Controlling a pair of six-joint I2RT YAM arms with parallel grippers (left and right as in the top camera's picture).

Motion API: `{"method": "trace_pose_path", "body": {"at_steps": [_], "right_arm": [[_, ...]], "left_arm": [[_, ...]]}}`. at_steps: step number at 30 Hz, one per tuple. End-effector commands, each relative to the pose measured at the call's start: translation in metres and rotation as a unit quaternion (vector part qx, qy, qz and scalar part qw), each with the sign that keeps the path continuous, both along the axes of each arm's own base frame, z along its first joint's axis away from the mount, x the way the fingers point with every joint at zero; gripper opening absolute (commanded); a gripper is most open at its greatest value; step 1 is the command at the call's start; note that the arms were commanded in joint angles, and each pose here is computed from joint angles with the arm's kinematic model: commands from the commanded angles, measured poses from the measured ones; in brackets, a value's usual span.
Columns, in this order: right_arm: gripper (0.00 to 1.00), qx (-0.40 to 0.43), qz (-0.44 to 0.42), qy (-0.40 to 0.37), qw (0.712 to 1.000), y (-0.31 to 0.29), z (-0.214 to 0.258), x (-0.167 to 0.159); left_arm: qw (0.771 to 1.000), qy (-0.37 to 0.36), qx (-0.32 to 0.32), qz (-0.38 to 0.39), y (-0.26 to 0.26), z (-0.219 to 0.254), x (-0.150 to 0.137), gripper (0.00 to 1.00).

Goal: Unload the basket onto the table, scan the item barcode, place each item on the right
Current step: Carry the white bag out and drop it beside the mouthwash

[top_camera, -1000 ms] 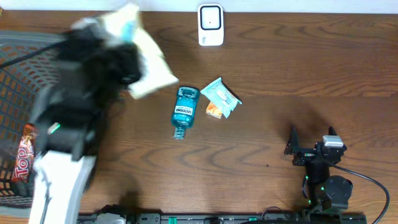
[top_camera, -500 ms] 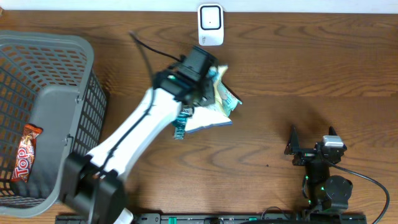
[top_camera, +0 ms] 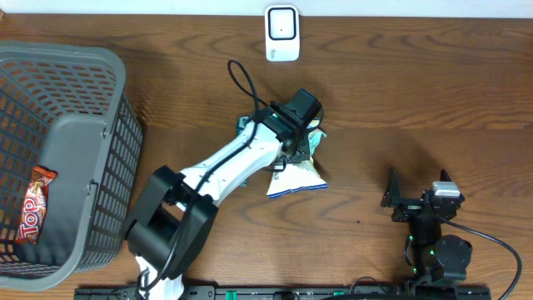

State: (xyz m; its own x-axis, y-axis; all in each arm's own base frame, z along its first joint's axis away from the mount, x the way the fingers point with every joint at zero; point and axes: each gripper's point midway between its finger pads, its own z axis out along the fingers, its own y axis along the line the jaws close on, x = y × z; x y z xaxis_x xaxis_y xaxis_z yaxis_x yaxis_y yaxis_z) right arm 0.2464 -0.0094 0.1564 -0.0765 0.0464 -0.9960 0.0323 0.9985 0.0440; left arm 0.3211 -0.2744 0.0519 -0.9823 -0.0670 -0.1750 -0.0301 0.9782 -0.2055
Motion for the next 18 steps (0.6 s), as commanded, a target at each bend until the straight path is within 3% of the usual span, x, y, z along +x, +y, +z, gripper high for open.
{"method": "trace_pose_path", "body": {"at_steps": [1,4,6,7,9,13,18], "right_arm": [[0.99,0.005,0.003,0.0,1.0,0.001,-0.001,0.0],[0.99,0.005,0.003,0.0,1.0,0.001,-0.001,0.0],[0.99,0.005,0.003,0.0,1.0,0.001,-0.001,0.0],[0.99,0.005,0.003,0.0,1.0,0.001,-0.001,0.0],[0.99,0.005,0.003,0.0,1.0,0.001,-0.001,0.0],[0.99,0.005,0.003,0.0,1.0,0.001,-0.001,0.0],[0.99,0.005,0.003,0.0,1.0,0.001,-0.001,0.0]], "left_arm": [[1.0,-0.002,0.028,0.014,0.008,-0.019,0.007,0.08],[0.999,-0.005,0.034,0.02,0.012,-0.025,0.012,0.09],[0.999,-0.008,0.031,0.022,0.013,-0.021,0.015,0.38],[0.999,-0.015,0.027,0.019,0.012,-0.015,0.016,0.62],[0.999,-0.033,0.031,0.018,0.016,-0.003,0.022,0.98],[0.992,-0.104,0.058,0.029,0.038,0.055,0.041,1.0],[0.975,-0.216,0.045,0.012,0.073,0.158,0.063,1.0]]}}
